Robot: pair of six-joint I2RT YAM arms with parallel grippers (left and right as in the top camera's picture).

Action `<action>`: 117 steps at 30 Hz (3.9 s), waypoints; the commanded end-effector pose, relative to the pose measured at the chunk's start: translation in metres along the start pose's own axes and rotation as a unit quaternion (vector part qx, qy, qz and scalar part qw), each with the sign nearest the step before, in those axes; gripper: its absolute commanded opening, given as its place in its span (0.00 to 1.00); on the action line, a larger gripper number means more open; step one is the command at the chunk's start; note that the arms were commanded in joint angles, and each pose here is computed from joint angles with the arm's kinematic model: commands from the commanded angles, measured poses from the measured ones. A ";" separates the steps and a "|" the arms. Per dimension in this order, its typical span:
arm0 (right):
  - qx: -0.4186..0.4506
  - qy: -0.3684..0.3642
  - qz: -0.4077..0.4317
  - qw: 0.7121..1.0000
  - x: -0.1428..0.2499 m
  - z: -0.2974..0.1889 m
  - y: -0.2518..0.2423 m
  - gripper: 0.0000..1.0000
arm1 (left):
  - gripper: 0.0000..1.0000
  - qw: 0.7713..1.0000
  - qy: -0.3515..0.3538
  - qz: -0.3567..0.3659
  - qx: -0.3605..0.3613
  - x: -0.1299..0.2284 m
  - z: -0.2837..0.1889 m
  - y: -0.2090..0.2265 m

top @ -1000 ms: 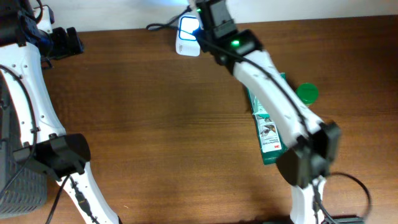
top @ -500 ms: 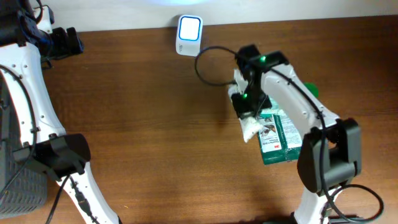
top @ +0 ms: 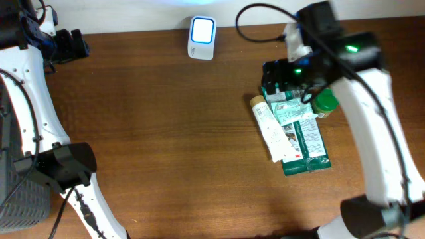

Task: Scan the item barcode

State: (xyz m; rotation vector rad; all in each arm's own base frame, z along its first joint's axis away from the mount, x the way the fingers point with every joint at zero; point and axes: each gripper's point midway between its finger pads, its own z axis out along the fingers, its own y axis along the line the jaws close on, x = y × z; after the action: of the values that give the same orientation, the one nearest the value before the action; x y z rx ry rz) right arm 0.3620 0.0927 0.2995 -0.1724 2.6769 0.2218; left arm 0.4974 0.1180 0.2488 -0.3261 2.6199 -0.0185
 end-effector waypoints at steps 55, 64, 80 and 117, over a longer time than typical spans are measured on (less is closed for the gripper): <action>0.027 -0.502 0.034 0.864 0.173 0.061 -0.078 0.98 | 0.99 1.000 -0.003 -0.007 0.004 -0.001 -0.003 0.001; 0.027 -0.502 0.034 0.864 0.173 0.061 -0.078 0.98 | 0.99 0.998 -0.025 0.051 0.027 0.039 -0.090 -0.054; 0.027 -0.503 0.033 0.863 0.173 0.061 -0.078 0.98 | 0.99 0.864 -0.492 0.108 -0.002 0.225 -0.074 -0.033; 0.027 -0.501 0.034 0.864 0.173 0.062 -0.078 0.98 | 0.99 0.871 -0.476 0.125 0.013 0.281 -0.045 -0.035</action>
State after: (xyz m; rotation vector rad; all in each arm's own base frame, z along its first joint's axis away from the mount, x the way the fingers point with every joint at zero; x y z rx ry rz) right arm 0.2457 0.0122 0.1613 0.0517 1.6359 0.1710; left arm 0.2457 0.0180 0.1570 0.0251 1.6519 0.1536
